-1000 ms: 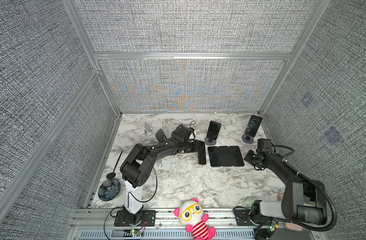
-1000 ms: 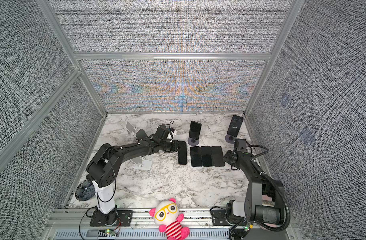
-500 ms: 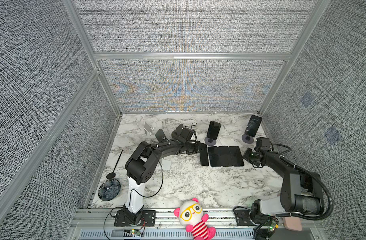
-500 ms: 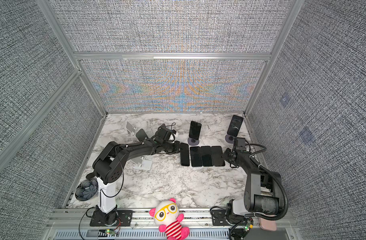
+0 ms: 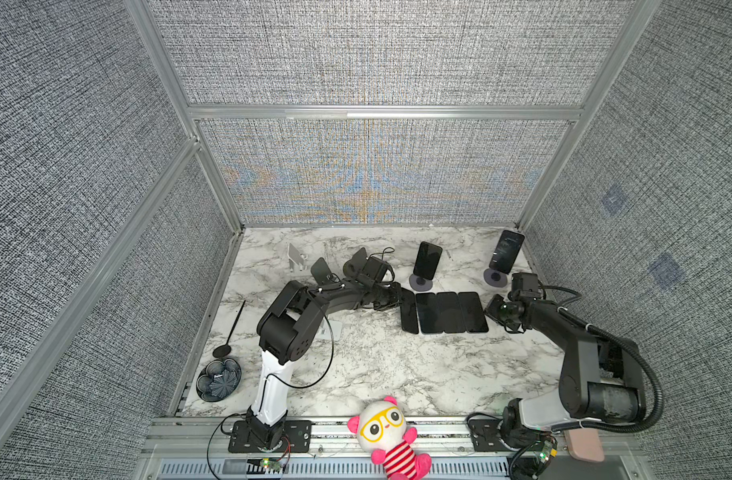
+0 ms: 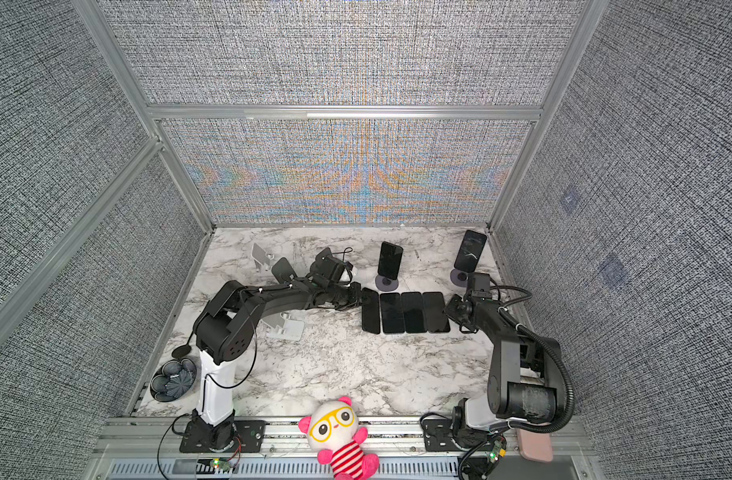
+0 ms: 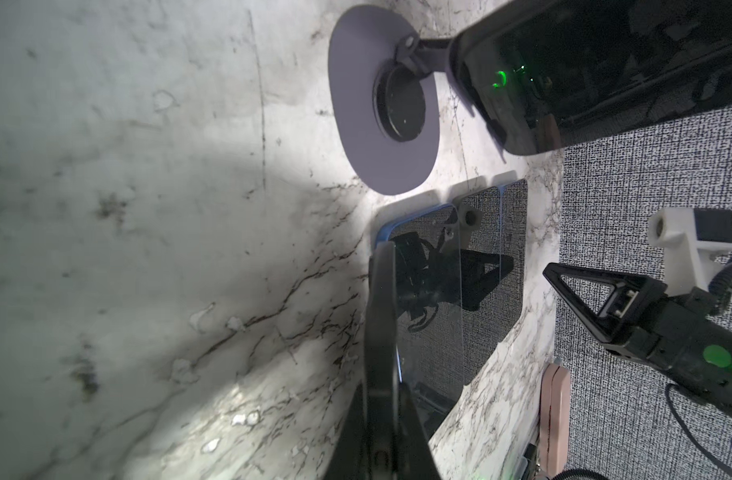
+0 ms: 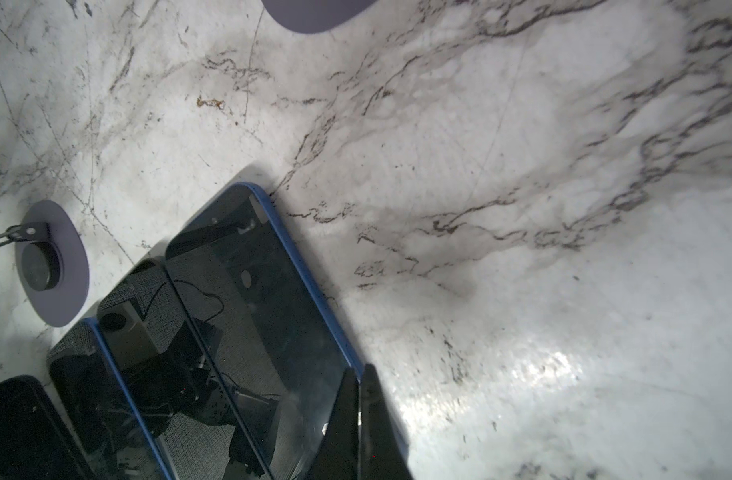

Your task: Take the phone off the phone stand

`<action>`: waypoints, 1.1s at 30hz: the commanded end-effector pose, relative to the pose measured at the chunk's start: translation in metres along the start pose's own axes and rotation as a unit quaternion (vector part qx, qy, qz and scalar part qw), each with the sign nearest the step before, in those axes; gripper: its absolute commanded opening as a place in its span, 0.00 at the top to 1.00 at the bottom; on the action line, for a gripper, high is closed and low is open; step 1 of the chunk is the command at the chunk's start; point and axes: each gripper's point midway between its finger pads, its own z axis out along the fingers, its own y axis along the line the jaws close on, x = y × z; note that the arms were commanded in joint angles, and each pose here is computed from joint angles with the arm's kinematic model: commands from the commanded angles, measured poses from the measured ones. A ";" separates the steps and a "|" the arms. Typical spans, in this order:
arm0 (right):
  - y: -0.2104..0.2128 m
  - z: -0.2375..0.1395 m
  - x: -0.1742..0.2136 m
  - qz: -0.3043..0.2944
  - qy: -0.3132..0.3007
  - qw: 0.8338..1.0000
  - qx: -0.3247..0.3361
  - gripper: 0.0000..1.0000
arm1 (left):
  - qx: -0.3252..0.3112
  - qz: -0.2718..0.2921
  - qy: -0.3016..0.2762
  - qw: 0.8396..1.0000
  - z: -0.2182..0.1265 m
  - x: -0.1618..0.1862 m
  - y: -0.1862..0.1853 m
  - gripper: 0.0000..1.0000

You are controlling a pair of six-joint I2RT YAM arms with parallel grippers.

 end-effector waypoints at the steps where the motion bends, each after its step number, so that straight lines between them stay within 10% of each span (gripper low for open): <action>1: 0.002 0.001 0.002 0.000 0.008 1.000 -0.005 0.95 | -0.048 -0.008 0.000 0.999 0.003 0.005 0.025 0.91; 28: 0.005 0.010 0.007 0.006 0.032 0.999 -0.011 0.91 | -0.059 -0.088 -0.074 0.992 0.007 0.004 0.052 0.84; 33: 0.005 0.010 0.007 0.004 0.032 0.999 -0.010 0.90 | -0.062 -0.086 -0.075 0.991 0.008 0.007 0.052 0.63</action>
